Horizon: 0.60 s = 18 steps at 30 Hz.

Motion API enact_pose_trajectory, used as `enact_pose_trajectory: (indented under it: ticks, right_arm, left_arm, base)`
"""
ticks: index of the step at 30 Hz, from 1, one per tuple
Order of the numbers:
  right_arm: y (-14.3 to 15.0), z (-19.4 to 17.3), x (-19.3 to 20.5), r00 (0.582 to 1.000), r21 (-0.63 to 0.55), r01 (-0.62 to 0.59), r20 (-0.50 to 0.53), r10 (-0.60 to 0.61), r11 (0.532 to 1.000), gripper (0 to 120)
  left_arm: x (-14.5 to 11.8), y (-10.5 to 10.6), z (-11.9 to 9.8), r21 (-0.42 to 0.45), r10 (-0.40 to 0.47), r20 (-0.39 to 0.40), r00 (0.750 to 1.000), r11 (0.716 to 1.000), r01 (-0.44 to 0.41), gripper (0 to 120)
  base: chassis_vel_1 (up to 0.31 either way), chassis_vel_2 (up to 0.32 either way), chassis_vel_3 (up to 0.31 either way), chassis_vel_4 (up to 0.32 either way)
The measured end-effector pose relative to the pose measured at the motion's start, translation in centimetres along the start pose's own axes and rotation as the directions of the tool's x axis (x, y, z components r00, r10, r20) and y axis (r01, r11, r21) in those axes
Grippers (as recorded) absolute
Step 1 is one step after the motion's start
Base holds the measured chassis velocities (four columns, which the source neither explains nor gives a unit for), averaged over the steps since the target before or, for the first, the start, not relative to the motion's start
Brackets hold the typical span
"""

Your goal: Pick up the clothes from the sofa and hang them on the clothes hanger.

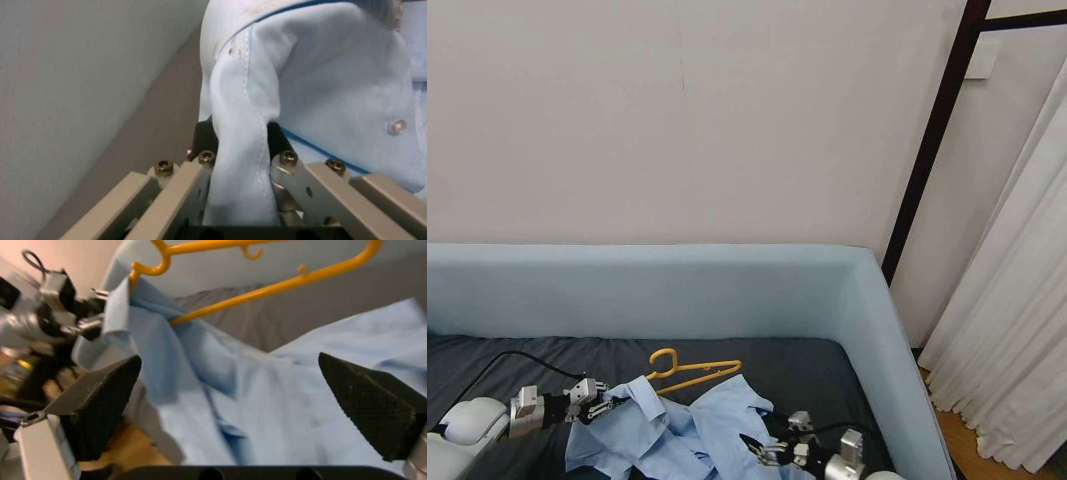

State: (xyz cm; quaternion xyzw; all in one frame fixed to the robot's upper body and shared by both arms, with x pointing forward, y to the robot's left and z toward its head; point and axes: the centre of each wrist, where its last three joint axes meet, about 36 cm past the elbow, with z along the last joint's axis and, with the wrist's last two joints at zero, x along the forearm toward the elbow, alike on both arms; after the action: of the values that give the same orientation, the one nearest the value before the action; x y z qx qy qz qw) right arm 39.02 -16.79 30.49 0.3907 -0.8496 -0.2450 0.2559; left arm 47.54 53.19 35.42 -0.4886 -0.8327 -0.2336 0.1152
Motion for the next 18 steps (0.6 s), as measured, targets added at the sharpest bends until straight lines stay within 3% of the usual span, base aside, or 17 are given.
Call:
enact_pose_trajectory:
  ticks: [5, 9, 18]
  right_arm:
    - [-0.4, 0.5, -2.2, 0.997, -0.070, -0.014, -0.076, 0.008, 0.997, 100]
    - [-1.7, 0.5, -4.8, 0.978, -0.103, -0.109, -0.189, 0.088, 0.989, 100]
    - [-5.8, 1.6, -7.1, 0.972, -0.041, -0.092, -0.220, 0.081, 0.995, 100]
  left_arm:
    - [-0.2, 0.0, -0.4, -0.008, 0.006, 0.008, 1.000, 1.000, -0.006, 6]
    - [-0.2, 0.0, -1.2, -0.024, 0.013, 0.017, 1.000, 1.000, -0.013, 6]
    - [-0.3, 0.2, -1.9, -0.035, 0.016, 0.031, 0.999, 0.999, -0.015, 6]
  base:
    - [0.000, 0.000, 0.000, 0.000]
    - [0.000, 0.000, 0.000, 0.000]
    - [0.000, 0.000, 0.000, 0.000]
